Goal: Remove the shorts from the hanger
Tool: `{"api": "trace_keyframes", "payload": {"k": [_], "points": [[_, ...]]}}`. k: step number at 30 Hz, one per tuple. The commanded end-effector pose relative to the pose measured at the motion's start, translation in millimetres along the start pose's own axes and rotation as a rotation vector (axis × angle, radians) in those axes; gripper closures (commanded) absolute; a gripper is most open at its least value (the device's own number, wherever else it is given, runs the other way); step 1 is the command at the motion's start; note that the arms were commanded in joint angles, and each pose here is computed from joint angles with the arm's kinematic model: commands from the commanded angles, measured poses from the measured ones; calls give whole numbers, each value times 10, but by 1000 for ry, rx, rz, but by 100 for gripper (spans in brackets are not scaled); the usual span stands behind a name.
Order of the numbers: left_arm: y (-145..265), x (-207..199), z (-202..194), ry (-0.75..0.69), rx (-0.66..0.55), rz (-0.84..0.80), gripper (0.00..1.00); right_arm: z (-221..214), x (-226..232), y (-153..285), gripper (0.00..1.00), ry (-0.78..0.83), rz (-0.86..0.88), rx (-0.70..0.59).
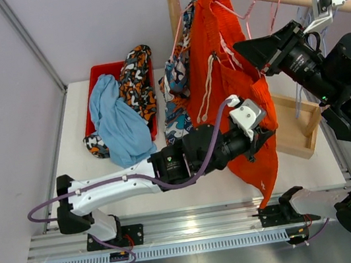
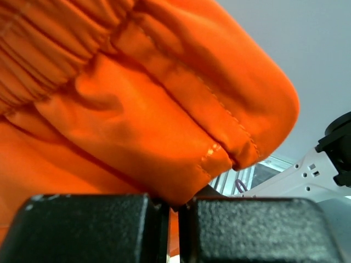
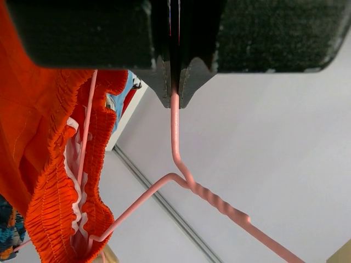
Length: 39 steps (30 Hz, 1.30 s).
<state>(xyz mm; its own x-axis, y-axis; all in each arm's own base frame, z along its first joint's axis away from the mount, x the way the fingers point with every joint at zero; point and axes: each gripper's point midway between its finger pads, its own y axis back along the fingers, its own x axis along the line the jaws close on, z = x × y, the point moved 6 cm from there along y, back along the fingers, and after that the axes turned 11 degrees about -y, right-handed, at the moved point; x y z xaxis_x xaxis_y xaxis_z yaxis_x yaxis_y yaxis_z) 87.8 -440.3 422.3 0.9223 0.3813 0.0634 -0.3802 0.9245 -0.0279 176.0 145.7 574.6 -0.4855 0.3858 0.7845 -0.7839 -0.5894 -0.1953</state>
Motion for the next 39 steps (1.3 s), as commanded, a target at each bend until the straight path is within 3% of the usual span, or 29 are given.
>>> {"api": "trace_keyframes", "payload": {"k": [1, 6, 10, 15, 19, 24, 28, 32, 36, 39], "points": [[153, -71, 48, -7, -35, -10, 100, 272, 436, 202, 100, 18, 163, -125], [468, -491, -263, 8, 7, -96, 100, 388, 422, 171, 100, 80, 114, -183], [817, -1040, -743, -8, 122, -187, 100, 477, 418, 150, 100, 119, 85, -228], [1037, -1245, -1163, 50, 223, -172, 100, 505, 400, 147, 100, 143, 55, -234], [1045, -1099, -1126, 52, 207, -85, 100, 450, 368, 253, 100, 111, 35, -215], [820, -503, -864, -2, 193, 107, 100, 224, 136, 521, 100, 22, -63, -152], [698, 41, -454, -50, 154, 234, 100, -216, -304, 768, 100, -67, -212, -1], [665, 537, -228, -87, 184, 347, 100, -393, -398, 1145, 100, -133, -252, 36], [814, 680, -144, -93, 214, 393, 100, -373, -321, 1275, 100, -132, -252, 45], [1011, 526, -288, -44, 252, 337, 100, -243, -243, 1201, 100, -79, -248, 11]]}}
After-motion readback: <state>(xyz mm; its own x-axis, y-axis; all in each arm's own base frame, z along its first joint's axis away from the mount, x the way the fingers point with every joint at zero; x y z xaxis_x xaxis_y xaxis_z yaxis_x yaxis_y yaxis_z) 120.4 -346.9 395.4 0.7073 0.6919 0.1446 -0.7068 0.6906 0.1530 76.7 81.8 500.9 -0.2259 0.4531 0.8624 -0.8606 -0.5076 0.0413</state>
